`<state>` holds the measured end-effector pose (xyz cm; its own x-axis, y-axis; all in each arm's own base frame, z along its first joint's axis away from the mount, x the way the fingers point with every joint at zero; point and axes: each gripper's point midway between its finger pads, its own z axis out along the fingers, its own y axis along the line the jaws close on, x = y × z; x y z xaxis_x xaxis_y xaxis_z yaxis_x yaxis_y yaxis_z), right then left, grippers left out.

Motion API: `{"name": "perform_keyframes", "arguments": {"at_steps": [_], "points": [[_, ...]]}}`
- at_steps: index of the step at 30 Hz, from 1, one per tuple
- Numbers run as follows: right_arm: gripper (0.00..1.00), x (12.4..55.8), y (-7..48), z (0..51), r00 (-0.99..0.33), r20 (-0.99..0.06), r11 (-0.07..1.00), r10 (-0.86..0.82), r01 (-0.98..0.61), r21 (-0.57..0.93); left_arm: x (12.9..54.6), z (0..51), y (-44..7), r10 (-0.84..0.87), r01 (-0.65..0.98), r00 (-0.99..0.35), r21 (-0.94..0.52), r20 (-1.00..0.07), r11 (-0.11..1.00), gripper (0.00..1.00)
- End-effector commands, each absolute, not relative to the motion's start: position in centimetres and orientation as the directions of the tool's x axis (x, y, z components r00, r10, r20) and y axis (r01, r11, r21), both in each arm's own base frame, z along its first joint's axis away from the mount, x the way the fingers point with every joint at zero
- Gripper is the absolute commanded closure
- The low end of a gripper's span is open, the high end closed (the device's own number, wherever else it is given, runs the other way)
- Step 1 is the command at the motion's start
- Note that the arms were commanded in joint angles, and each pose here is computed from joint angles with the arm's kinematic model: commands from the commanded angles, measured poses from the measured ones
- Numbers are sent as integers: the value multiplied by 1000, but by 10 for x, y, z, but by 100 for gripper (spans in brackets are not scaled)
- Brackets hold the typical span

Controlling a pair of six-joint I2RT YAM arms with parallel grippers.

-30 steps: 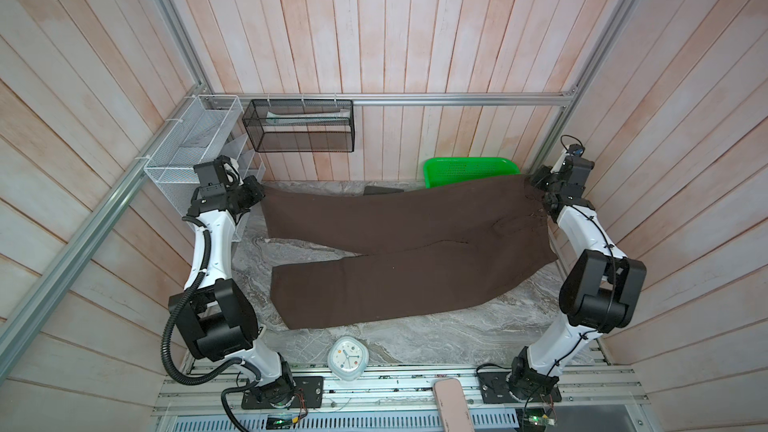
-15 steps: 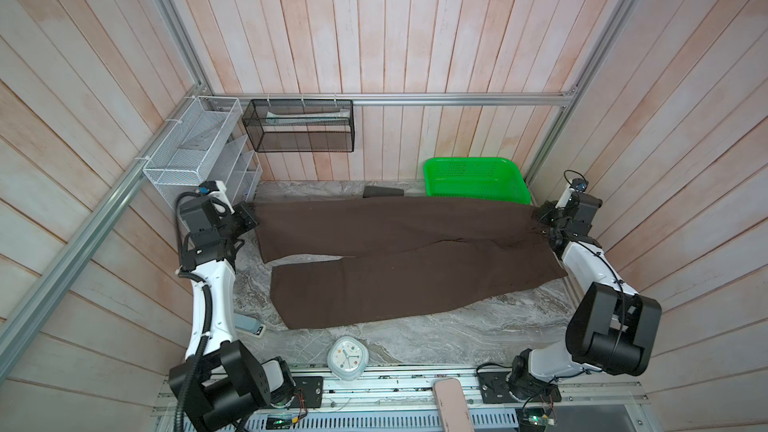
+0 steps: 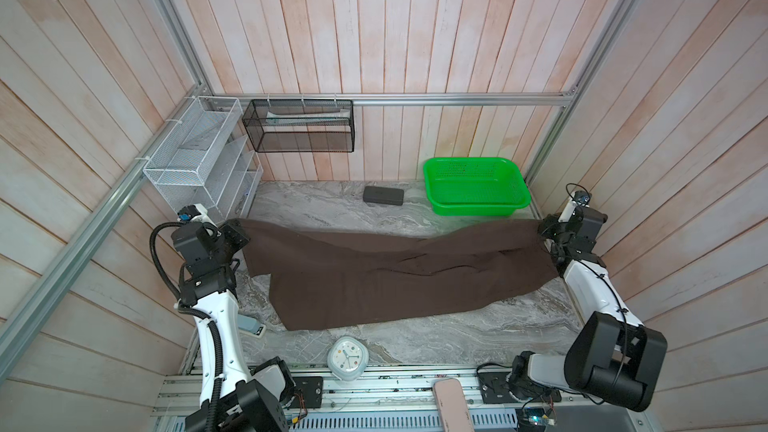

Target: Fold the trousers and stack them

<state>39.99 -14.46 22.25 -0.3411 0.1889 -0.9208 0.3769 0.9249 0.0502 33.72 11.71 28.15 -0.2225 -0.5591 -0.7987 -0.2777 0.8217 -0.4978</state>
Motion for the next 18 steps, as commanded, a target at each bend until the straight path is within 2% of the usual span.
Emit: {"name": "perform_keyframes", "arguments": {"at_steps": [1,10,18], "points": [[100,384,-155,221,-365,-916,905,166,426,-6,331,283,106,-556,-261,-216,-501,-803,825,100],[100,347,-171,217,-361,-914,854,187,519,-31,283,255,107,-583,-419,-199,-470,-788,777,100],[100,319,-186,234,-312,-930,802,193,596,-33,260,260,114,-579,-495,-157,-443,-800,747,100]]}}
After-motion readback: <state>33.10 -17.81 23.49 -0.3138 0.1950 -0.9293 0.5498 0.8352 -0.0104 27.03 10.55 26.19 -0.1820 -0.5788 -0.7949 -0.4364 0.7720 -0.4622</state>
